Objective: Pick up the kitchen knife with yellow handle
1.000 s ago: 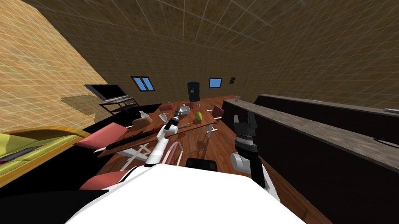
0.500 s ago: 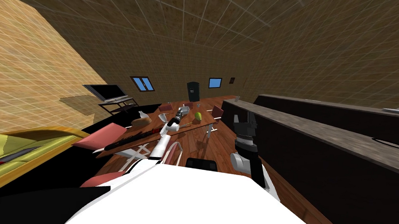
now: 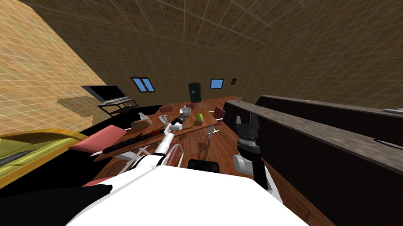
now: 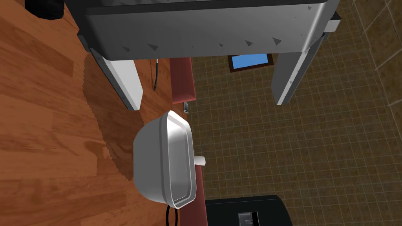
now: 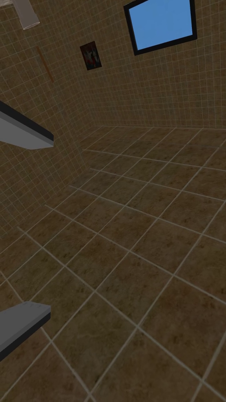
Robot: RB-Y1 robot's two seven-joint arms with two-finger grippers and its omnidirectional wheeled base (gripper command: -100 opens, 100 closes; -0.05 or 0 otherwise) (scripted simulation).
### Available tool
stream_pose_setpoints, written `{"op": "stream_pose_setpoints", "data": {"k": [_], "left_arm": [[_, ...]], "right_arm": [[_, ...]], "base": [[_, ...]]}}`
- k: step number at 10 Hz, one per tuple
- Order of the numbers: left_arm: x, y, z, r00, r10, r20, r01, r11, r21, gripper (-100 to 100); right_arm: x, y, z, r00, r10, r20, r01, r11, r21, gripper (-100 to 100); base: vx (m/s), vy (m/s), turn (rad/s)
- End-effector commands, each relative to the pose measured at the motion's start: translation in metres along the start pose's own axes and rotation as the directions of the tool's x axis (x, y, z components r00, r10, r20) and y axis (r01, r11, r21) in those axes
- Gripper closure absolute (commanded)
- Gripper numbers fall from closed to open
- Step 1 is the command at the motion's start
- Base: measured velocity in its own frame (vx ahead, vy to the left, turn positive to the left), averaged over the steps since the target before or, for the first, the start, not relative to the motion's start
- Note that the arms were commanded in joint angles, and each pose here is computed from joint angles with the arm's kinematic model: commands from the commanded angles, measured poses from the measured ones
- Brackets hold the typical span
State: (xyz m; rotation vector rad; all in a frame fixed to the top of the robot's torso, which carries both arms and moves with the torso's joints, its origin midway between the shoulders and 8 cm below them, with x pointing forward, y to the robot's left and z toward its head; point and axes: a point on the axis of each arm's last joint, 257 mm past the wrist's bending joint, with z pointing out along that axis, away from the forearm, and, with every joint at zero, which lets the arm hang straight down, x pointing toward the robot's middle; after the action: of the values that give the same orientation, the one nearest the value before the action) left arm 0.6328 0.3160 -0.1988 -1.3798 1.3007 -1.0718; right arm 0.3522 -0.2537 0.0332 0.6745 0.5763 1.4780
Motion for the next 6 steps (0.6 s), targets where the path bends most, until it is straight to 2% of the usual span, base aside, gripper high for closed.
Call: {"op": "stream_pose_setpoints", "data": {"k": [1,2,3,4,5,6], "left_arm": [[0.0,0.012,0.001,1.0,-0.006,0.004,0.006,0.999,-0.043,-100],[0.0,0.021,0.009,0.999,-0.037,0.006,0.037,0.995,-0.09,-100],[-0.002,0.034,0.008,0.999,-0.037,0.012,0.038,0.991,-0.127,-100],[0.0,0.034,0.014,0.998,-0.066,0.012,0.067,0.985,-0.156,-100],[-0.003,0.055,0.013,0.998,-0.067,0.022,0.07,0.976,-0.208,-100],[-0.002,0.056,0.018,0.995,-0.095,0.026,0.099,0.967,-0.236,-100]], "right_arm": [[0.0,0.0,0.0,1.0,0.0,0.0,0.0,1.0,0.0,0],[0.0,0.0,0.0,1.0,0.0,0.0,0.0,1.0,0.0,0],[0.0,0.0,0.0,1.0,0.0,0.0,0.0,1.0,0.0,0],[0.0,0.0,0.0,1.0,0.0,0.0,0.0,1.0,0.0,0],[0.0,0.0,0.0,1.0,0.0,0.0,0.0,1.0,0.0,0],[0.0,0.0,0.0,1.0,0.0,0.0,0.0,1.0,0.0,0]], "base": [[0.014,-0.002,0.001],[0.021,-0.002,-0.026],[0.023,0.001,-0.017],[0.036,0.001,-0.032],[0.034,0.003,-0.018],[0.044,0.007,-0.035]]}}
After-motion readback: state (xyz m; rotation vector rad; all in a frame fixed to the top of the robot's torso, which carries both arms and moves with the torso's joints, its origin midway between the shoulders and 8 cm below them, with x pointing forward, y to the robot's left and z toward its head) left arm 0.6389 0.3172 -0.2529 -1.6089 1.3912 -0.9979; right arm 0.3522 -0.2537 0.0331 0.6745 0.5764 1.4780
